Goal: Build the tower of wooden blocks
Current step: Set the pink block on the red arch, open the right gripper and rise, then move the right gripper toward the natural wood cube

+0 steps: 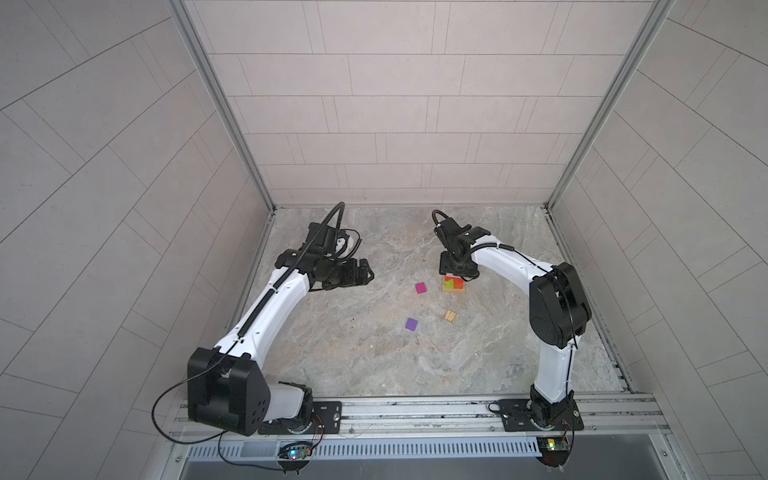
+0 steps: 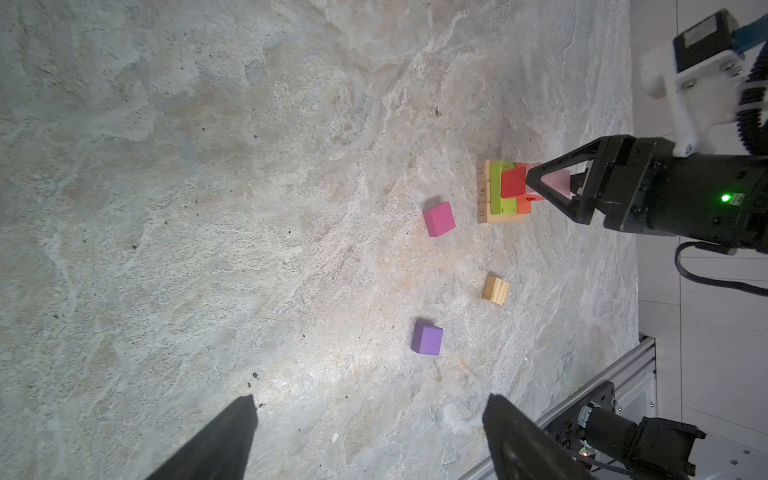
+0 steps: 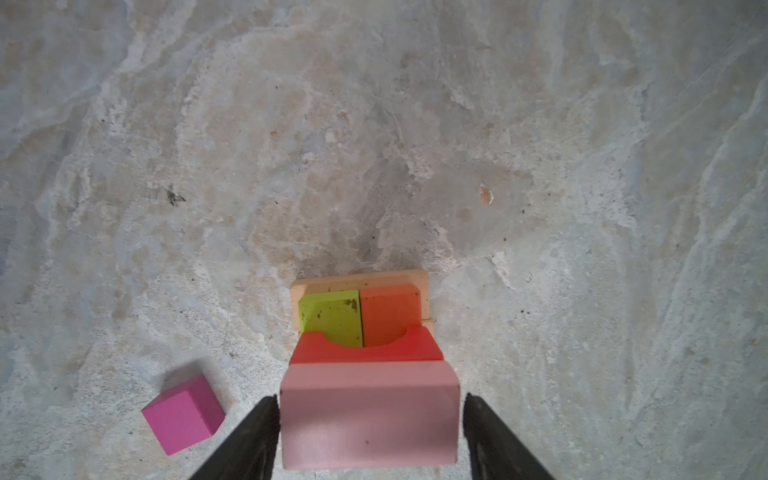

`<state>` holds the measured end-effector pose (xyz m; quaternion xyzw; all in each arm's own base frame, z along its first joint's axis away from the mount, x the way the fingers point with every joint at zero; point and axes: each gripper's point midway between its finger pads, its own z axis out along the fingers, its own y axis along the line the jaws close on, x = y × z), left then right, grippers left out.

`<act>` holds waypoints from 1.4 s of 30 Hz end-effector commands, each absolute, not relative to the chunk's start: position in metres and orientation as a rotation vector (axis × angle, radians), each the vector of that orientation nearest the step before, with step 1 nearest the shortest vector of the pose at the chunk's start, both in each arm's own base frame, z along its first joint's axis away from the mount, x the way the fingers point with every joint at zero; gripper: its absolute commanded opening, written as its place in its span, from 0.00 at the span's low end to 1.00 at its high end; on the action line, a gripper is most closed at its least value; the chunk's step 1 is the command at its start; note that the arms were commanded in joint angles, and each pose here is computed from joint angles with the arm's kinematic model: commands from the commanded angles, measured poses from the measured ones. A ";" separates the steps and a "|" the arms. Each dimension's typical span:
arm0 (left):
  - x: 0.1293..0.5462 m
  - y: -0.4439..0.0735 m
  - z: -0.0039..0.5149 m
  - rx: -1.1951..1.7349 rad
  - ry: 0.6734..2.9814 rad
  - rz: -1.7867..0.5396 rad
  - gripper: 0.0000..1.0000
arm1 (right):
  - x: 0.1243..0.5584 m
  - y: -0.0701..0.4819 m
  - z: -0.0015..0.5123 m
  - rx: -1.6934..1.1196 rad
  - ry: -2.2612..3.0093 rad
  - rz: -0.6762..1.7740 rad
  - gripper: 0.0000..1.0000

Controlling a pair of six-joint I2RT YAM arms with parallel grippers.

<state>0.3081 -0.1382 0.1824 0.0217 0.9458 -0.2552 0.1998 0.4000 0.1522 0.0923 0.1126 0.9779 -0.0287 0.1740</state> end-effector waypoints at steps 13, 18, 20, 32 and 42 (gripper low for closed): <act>0.309 -0.137 0.175 0.046 2.659 -0.716 0.92 | 0.383 0.143 0.128 0.192 2.742 -0.073 0.88; 0.309 -0.142 0.172 0.049 2.670 -0.757 0.92 | 0.360 0.132 0.141 0.080 2.745 -0.109 0.87; 0.309 -0.143 0.174 0.051 2.666 -0.766 0.92 | 0.347 0.131 0.142 0.053 2.759 -0.094 0.85; 0.308 -0.144 0.175 0.049 2.656 -0.775 0.92 | 0.285 0.122 0.119 0.031 2.827 -0.052 0.71; 0.309 -0.144 0.174 0.044 2.658 -0.777 0.92 | 0.270 0.149 0.078 0.228 2.804 0.060 0.71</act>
